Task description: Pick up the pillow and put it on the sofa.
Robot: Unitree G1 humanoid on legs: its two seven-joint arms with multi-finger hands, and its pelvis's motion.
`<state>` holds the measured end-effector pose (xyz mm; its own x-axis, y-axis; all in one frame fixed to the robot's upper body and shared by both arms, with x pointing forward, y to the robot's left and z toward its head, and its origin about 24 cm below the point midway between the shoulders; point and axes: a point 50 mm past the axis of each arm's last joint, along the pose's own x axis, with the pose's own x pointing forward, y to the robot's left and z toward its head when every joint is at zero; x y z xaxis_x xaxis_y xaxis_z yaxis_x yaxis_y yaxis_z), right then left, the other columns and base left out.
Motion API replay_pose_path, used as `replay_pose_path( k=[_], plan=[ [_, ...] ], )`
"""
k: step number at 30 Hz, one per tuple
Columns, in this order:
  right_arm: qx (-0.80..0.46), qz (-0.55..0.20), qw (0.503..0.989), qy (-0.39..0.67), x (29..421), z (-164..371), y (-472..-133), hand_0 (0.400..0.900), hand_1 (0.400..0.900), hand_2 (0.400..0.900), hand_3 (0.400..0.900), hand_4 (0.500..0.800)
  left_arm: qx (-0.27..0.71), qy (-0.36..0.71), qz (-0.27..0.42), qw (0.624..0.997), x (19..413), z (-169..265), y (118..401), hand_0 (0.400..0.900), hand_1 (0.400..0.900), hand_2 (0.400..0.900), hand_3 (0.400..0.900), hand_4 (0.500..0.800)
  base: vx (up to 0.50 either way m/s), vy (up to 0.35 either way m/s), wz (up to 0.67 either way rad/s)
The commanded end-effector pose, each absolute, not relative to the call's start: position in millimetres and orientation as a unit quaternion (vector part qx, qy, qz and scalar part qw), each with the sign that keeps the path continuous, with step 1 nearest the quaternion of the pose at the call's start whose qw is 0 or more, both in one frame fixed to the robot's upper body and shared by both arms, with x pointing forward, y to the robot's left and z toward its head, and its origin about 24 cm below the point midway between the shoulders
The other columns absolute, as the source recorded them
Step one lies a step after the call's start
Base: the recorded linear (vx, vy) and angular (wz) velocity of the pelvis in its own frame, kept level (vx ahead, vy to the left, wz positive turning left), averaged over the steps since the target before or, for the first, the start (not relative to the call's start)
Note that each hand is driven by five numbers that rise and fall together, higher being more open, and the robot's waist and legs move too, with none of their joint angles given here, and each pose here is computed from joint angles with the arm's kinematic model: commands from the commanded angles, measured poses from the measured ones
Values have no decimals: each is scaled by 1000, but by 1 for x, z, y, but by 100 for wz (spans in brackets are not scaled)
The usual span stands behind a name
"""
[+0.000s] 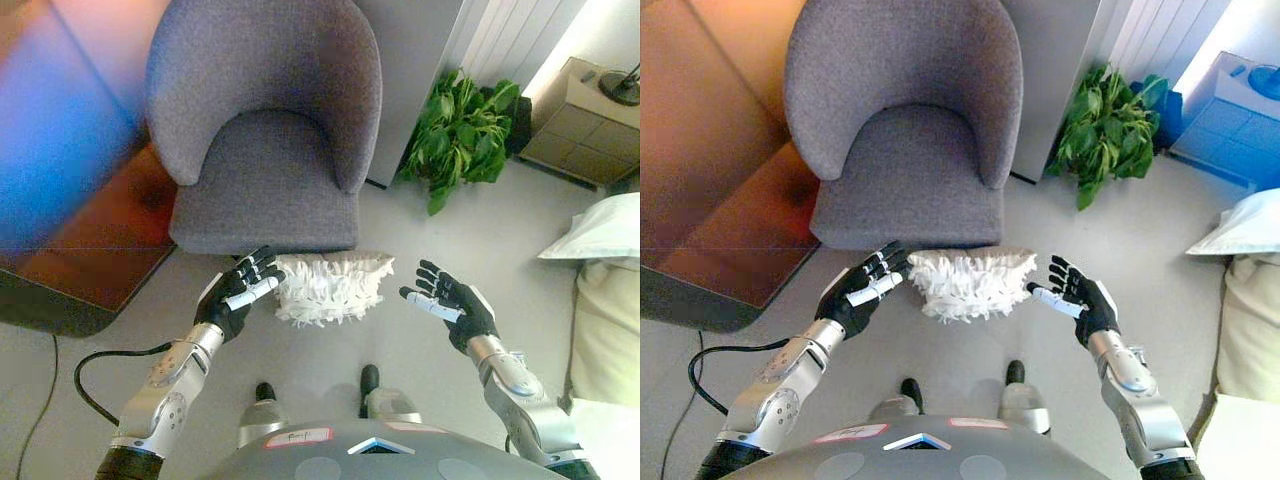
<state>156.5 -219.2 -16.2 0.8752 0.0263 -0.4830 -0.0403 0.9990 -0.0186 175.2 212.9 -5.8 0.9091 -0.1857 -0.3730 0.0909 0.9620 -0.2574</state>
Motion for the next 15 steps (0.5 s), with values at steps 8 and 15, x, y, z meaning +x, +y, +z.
replay_pose_path(
  k=[8, 15],
  plan=[
    [-48, 45, 989, 135, 168, 29, -239, 900, 900, 900, 900, 800, -138, 73, -65, 986, 180, 39, 229, 900, 900, 900, 900, 800, 160, 67, -18],
    [-53, 40, 988, 142, 162, 26, -244, 900, 900, 900, 900, 800, -153, 77, -79, 982, 174, 29, 222, 900, 900, 900, 900, 800, 309, 148, -28]
  ],
)
